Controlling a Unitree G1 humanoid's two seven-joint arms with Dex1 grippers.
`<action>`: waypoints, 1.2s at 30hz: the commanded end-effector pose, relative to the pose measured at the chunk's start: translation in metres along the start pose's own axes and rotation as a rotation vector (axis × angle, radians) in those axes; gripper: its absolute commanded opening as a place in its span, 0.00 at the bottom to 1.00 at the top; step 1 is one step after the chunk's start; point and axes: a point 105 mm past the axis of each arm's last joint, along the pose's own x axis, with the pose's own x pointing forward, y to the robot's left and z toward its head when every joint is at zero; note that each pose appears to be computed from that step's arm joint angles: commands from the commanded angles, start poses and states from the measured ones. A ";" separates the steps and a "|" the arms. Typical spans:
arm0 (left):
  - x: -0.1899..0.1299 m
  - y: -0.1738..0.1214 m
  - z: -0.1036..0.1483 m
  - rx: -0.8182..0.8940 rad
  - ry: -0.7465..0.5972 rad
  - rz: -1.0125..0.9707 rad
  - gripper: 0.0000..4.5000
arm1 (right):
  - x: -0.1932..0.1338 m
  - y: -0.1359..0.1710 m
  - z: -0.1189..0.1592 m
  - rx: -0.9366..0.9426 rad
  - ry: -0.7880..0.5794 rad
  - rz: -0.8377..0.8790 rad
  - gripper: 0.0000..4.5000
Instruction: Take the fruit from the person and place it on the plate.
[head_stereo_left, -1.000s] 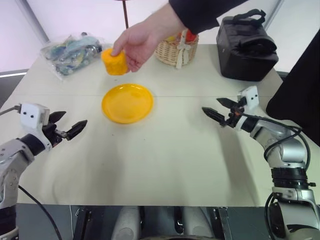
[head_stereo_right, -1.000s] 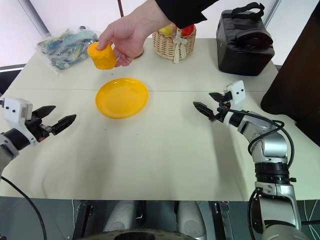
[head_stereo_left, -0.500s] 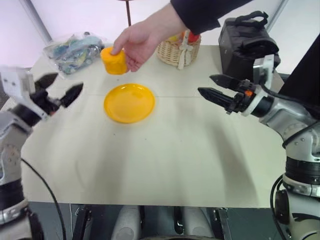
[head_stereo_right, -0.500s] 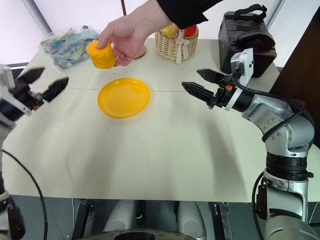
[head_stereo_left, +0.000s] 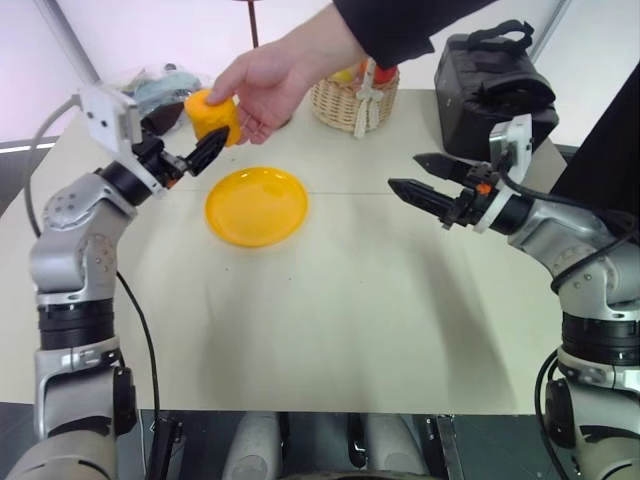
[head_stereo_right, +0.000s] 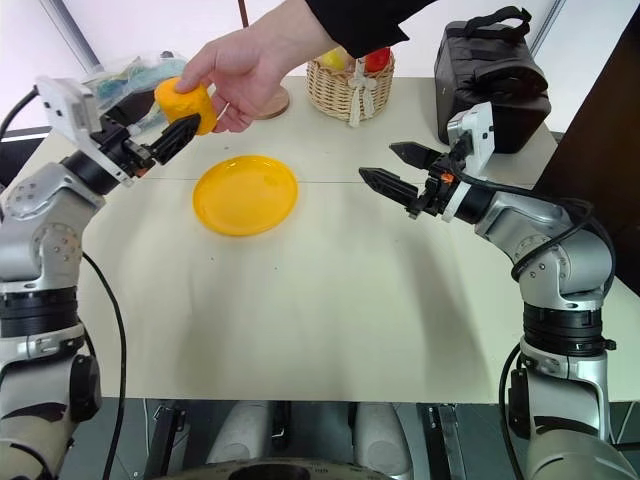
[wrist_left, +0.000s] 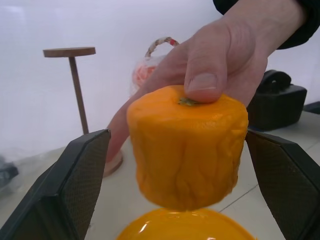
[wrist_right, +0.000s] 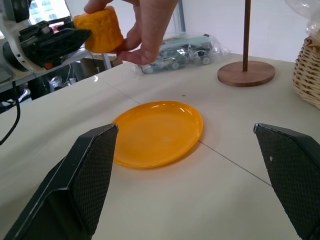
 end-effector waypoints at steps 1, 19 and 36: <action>0.006 -0.004 0.012 0.036 -0.049 -0.025 1.00 | -0.004 0.003 0.012 -0.045 -0.039 -0.009 0.99; 0.000 -0.010 -0.059 0.089 0.259 -0.023 0.56 | -0.007 0.002 -0.003 -0.028 -0.014 -0.022 1.00; 0.003 -0.011 -0.103 -0.005 0.358 -0.001 0.87 | -0.010 0.007 -0.019 0.004 0.004 -0.045 1.00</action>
